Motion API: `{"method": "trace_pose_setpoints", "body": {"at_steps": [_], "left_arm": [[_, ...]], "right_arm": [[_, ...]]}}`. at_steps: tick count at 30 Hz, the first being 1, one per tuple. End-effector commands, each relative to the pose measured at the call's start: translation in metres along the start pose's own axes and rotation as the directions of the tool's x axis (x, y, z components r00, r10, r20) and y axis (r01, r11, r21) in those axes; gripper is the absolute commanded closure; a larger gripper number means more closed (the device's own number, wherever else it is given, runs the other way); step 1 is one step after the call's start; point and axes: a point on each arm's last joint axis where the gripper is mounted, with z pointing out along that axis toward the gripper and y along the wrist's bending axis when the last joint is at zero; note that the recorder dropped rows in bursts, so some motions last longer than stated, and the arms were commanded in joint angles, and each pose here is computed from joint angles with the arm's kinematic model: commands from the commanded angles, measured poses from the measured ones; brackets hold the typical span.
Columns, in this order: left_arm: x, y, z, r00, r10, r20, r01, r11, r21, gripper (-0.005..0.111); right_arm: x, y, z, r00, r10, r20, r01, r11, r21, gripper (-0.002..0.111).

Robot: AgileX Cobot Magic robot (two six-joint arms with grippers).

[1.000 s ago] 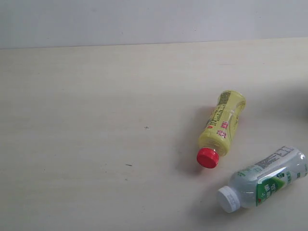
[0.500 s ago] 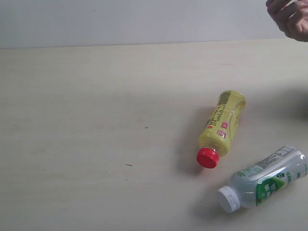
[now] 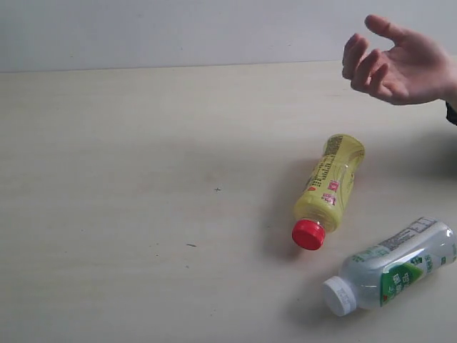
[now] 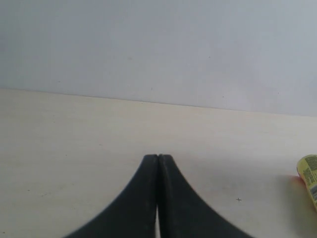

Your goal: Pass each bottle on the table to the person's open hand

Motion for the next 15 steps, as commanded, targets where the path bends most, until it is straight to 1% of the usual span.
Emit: {"method": "trace_pose_setpoints", "body": {"at_steps": [1,2,4,5,6,7,9,11,12,14,15], "left_arm": [[0.000,0.000,0.000,1.000,0.007,0.004,-0.007,1.000,-0.002,0.107],[0.000,0.000,0.000,1.000,0.007,0.004,-0.007,1.000,-0.002,0.107],[0.000,0.000,0.000,1.000,0.007,0.004,-0.007,1.000,-0.002,0.107],[0.000,0.000,0.000,1.000,0.007,0.004,-0.007,1.000,-0.002,0.107],[0.000,0.000,0.000,1.000,0.007,0.004,-0.007,1.000,-0.002,0.107],[0.000,0.000,0.000,1.000,0.007,0.004,-0.007,1.000,-0.002,0.107],[0.000,0.000,0.000,1.000,0.007,0.004,-0.007,1.000,-0.002,0.107],[0.000,0.000,0.000,1.000,0.007,0.004,-0.007,1.000,-0.002,0.107],[0.000,0.000,0.000,1.000,0.007,0.004,-0.007,1.000,-0.002,0.107],[0.000,0.000,0.000,1.000,0.007,0.004,-0.007,1.000,-0.002,0.107],[0.000,0.000,0.000,1.000,0.007,0.004,-0.007,1.000,-0.002,0.107]], "right_arm": [[-0.042,0.038,0.006,0.953,-0.289,0.090,0.297,0.951,-0.083,0.108],[-0.053,0.047,0.009,0.931,-0.354,0.094,0.361,0.929,-0.085,0.108],[-0.071,0.062,0.020,0.864,-0.501,0.055,0.504,0.862,-0.061,0.108],[-0.078,0.067,0.025,0.838,-0.544,0.025,0.545,0.837,-0.046,0.108],[-0.088,0.073,0.033,0.793,-0.609,0.000,0.609,0.793,-0.028,0.108],[-0.094,0.076,0.040,0.755,-0.655,-0.037,0.655,0.756,-0.011,0.108],[-0.105,0.081,0.058,0.659,-0.739,-0.137,0.747,0.665,0.006,0.108],[-0.113,0.085,0.079,0.519,-0.814,-0.261,0.840,0.543,-0.021,0.108],[-0.118,0.088,0.087,0.473,-0.831,-0.294,0.862,0.506,-0.044,0.108],[-0.118,0.091,0.108,0.332,-0.866,-0.375,0.904,0.406,-0.137,0.108],[-0.117,0.091,0.116,0.244,-0.884,-0.399,0.919,0.342,-0.196,0.108]]}}
